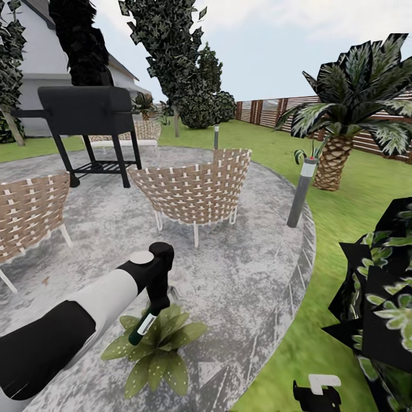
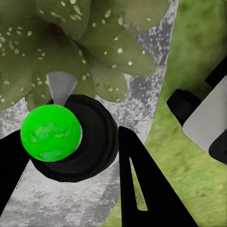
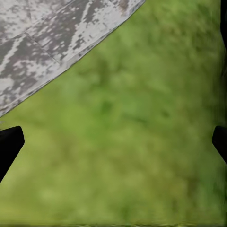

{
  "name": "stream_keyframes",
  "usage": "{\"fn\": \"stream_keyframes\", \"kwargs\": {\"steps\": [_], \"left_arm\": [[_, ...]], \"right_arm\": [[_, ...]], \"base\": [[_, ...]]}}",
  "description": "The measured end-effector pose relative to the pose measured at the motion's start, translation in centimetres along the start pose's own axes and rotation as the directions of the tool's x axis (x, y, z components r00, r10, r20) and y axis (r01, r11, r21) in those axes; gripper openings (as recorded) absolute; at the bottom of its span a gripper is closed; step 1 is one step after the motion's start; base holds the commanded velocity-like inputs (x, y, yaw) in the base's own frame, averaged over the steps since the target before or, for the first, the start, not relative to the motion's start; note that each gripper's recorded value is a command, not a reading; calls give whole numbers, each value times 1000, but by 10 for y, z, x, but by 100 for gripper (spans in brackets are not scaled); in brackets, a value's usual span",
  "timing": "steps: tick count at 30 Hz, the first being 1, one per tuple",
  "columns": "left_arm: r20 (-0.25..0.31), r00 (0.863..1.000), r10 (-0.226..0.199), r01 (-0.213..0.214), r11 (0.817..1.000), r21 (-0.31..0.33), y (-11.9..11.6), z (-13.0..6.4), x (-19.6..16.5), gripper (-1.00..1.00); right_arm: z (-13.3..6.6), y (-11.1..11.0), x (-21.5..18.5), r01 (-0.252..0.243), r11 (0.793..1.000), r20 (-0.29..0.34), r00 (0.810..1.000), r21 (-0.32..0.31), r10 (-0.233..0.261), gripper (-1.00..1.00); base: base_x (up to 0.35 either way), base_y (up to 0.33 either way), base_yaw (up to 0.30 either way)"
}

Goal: Pick up the pesticide atomizer in the garden and spray insectifuge to fully cover both potted plants in the garden.

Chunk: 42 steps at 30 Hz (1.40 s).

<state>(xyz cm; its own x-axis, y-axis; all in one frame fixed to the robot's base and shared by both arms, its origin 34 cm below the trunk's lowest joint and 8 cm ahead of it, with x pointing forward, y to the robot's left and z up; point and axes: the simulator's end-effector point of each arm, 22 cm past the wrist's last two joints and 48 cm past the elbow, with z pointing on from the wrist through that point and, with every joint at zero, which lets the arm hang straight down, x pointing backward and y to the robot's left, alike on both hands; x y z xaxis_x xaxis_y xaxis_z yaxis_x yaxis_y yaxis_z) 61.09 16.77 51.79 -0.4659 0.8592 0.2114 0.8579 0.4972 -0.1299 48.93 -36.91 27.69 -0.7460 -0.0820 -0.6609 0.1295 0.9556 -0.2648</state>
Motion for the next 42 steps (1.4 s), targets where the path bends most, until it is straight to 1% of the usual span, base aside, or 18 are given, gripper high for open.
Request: {"fn": "stream_keyframes", "kwargs": {"steps": [6, 8, 10, 12, 14, 17, 20, 27, 28, 32, 38, 42], "left_arm": [[0, 1000, 1, -1, 1000, 1, 0, 1, 0, -100], [-4, 1000, 10, -10, 1000, 0, 0, 1, 1, -100], [-29, 999, 28, -28, 1000, -12, 2, 4, 7, -100], [-41, 999, 29, -30, 999, -14, 4, 7, 11, -100], [-51, 998, 34, -34, 999, -5, 0, 13, 13, -100], [-59, 997, 43, -43, 999, -2, -5, 18, 13, -100], [-58, 997, 58, -59, 998, -9, -7, 17, 8, -100], [-75, 996, 50, -52, 999, -14, 0, 20, 19, -100], [-79, 995, 57, -59, 998, -13, 1, 21, 22, -100], [-73, 994, 82, -83, 996, -13, -1, 19, 17, -100], [-51, 991, 127, -128, 992, -14, -17, 13, -6, -100], [-46, 990, 135, -136, 991, -14, -21, 11, -11, -100]], "right_arm": [[0, 1, 0, 0, 1000, 1, 1000, 0, 0, 100], [0, 0, -1, 0, 1000, 1, 1000, 0, 0, 100], [0, 0, 0, 0, 1000, 0, 1000, -1, 0, 100], [0, 0, -1, 0, 1000, 1, 1000, 0, 0, 100], [0, 1, 0, -1, 1000, 1, 1000, -1, 1, 100], [0, 1, -1, -1, 1000, 1, 1000, -1, 1, 100], [0, 1, -1, -1, 1000, 1, 1000, -2, 1, 100], [0, 1, -1, -1, 1000, 1, 1000, -2, 1, 100], [0, 1, -1, -1, 1000, 1, 1000, -2, 1, 100], [0, 1, -1, -1, 1000, 1, 1000, -2, 1, 100], [0, 1, -1, -1, 1000, 1, 1000, -1, 1, 100], [0, 2, -1, -2, 1000, 2, 1000, -1, 2, 100]], "base": [[0, 0, -31], [0, 0, -96], [0, 0, -218], [0, 0, -187], [0, 0, -60], [0, 0, -14], [0, 0, -1], [0, 0, 0], [0, 0, 0], [0, 0, 0], [0, 0, 25], [0, 0, 230]]}}
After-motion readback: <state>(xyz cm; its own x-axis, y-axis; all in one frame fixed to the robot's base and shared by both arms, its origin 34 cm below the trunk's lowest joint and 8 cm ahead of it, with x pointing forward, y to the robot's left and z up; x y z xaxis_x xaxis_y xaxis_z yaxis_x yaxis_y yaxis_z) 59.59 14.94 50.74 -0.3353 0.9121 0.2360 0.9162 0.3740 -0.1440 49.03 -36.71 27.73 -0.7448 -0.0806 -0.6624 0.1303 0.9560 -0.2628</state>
